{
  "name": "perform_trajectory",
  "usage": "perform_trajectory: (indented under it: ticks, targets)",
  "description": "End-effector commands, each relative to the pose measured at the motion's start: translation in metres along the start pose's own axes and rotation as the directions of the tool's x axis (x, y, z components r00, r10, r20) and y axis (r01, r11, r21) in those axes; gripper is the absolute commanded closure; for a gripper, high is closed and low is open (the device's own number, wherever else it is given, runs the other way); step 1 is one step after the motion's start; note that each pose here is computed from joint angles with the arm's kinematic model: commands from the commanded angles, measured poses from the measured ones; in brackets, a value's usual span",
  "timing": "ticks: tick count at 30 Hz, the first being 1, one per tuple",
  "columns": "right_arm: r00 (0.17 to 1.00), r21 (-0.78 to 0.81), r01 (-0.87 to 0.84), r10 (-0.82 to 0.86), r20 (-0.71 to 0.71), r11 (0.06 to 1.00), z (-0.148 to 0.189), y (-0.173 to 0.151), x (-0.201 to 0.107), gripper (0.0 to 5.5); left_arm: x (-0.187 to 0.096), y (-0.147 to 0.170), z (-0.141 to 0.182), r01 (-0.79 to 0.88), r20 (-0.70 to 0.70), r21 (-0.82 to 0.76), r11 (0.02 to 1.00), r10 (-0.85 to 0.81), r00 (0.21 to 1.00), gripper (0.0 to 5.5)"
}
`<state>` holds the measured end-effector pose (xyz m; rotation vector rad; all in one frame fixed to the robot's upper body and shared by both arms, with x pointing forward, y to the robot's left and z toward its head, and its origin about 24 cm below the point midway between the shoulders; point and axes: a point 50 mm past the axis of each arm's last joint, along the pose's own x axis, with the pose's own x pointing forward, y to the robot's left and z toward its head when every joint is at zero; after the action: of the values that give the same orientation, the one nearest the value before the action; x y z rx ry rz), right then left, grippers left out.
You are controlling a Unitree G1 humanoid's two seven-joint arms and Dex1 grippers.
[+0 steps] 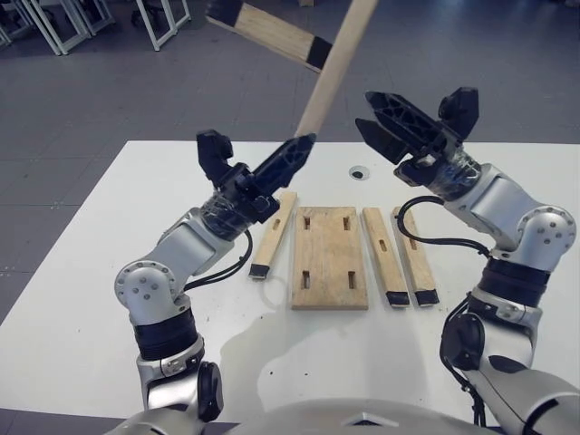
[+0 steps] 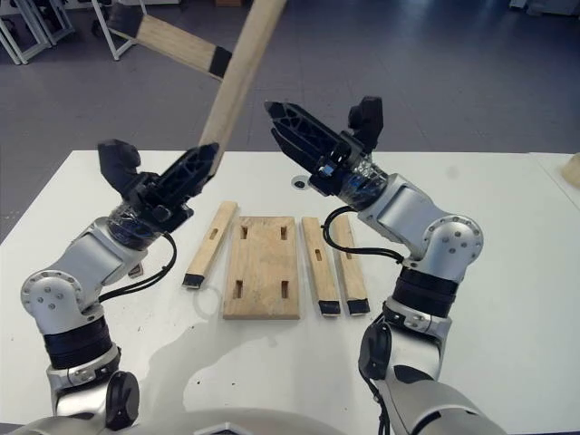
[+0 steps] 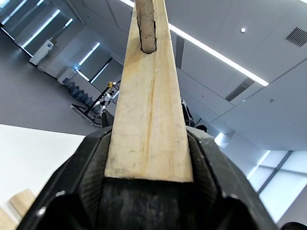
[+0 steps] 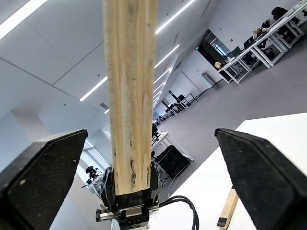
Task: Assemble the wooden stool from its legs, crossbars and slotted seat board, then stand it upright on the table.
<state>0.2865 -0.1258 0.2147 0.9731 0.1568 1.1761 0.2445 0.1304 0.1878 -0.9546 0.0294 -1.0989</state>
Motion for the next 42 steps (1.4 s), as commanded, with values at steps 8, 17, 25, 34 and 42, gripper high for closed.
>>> perform_trajectory:
  ticks: [8,17,25,34,42]
  targets:
    - [0.991,0.060,-0.118,0.121,-0.052,0.991,0.004,0.019,0.015,1.02,0.002,0.006,-0.025,-0.012,-0.097,-0.029,0.999,0.009,0.995,3.46]
    - [0.926,0.053,-0.280,0.285,-0.246,0.958,0.013,0.040,0.003,2.55,-0.012,0.015,-0.020,-0.057,-0.127,0.000,0.998,0.057,0.990,3.46]
    - [0.921,0.057,-0.289,0.293,-0.257,0.956,0.012,0.043,0.005,3.42,-0.015,0.016,-0.030,-0.067,-0.168,0.008,0.998,0.067,0.983,3.46]
    - [0.952,-0.031,-0.096,0.083,-0.296,0.995,0.012,0.017,-0.016,3.45,-0.024,0.004,-0.005,-0.017,-0.113,0.025,1.000,0.019,0.993,2.43]
    - [0.967,-0.116,-0.001,-0.029,-0.251,0.993,0.021,0.004,-0.036,3.46,-0.040,0.027,0.008,-0.304,-0.297,0.571,0.762,0.537,0.789,1.46]
